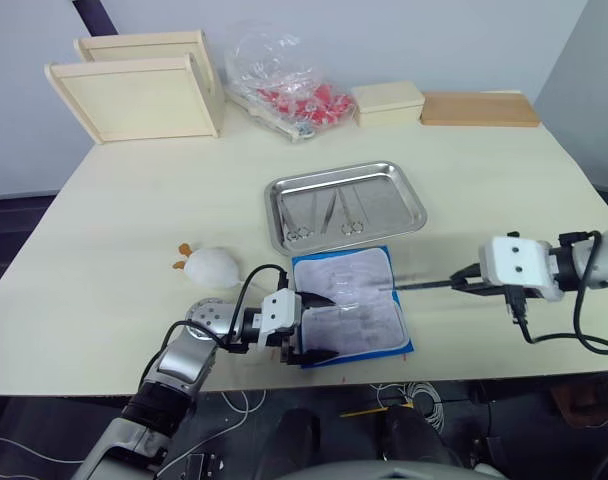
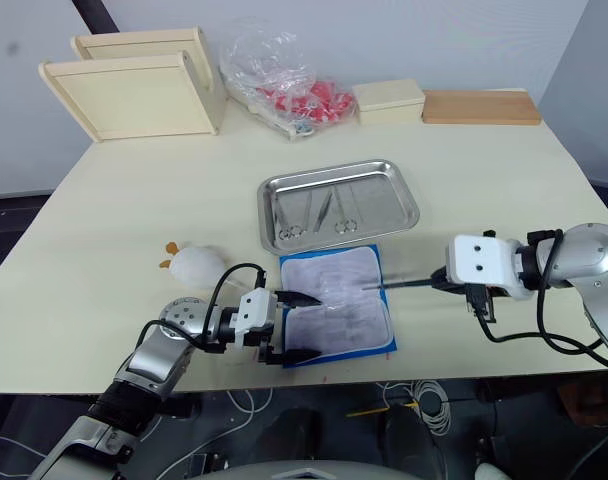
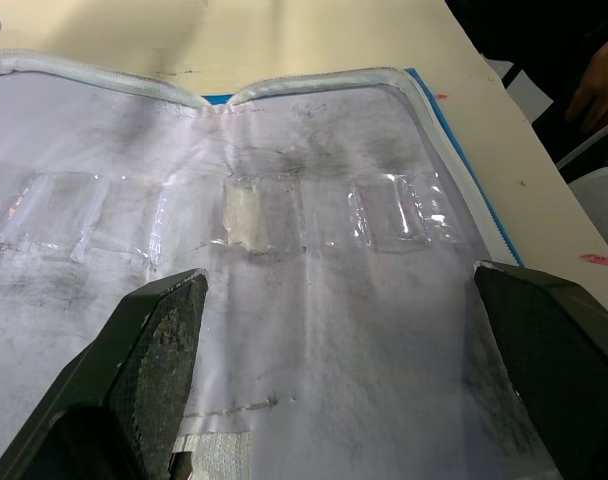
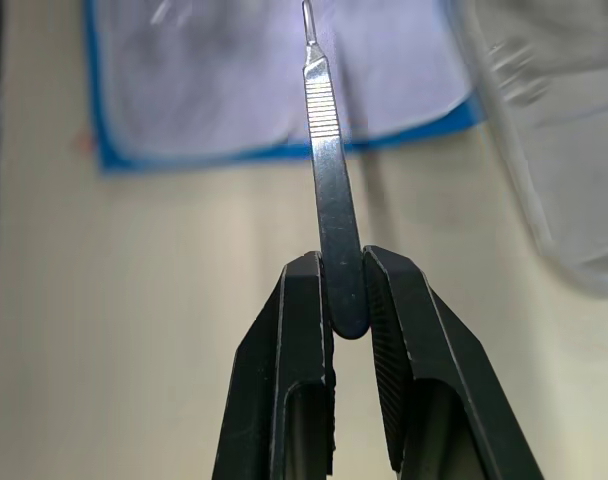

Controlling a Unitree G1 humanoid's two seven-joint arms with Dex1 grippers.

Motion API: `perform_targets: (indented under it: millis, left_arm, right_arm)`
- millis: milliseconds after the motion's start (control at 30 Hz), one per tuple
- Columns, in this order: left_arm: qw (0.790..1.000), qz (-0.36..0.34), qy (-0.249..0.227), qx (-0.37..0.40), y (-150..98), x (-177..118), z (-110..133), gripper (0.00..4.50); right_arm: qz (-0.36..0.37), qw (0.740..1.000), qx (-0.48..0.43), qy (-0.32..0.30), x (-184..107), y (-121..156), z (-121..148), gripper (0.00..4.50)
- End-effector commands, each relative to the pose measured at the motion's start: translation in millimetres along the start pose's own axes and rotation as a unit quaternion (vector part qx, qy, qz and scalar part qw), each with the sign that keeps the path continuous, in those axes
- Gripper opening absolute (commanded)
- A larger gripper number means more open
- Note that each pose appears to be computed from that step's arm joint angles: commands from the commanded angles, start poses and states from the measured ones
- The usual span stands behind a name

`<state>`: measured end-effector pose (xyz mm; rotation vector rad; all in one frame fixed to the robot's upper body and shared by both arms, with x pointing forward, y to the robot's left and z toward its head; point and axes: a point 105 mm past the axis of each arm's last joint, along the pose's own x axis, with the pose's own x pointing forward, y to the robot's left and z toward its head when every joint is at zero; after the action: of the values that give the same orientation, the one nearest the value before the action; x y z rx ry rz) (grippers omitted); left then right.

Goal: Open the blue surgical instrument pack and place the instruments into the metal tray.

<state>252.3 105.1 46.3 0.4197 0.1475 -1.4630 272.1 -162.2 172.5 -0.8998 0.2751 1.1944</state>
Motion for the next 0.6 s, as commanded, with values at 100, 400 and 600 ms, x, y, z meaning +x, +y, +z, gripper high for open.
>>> perform_targets:
  millis: [100, 400, 600]
  left_arm:
    - [0.995, -0.035, 0.069, -0.064, -27, 2, -41, 4.50]
    - [0.995, -0.032, 0.069, -0.064, -26, 2, -40, 4.50]
    - [0.995, -0.030, 0.069, -0.064, -26, 1, -39, 4.50]
  right_arm:
    - [-0.083, 0.994, 0.047, -0.048, -1, -25, 13, 0.07]
    - [-0.179, 0.964, 0.178, -0.082, 20, -56, 9, 0.07]
    - [-0.226, 0.939, 0.245, -0.089, 37, -74, 11, 0.07]
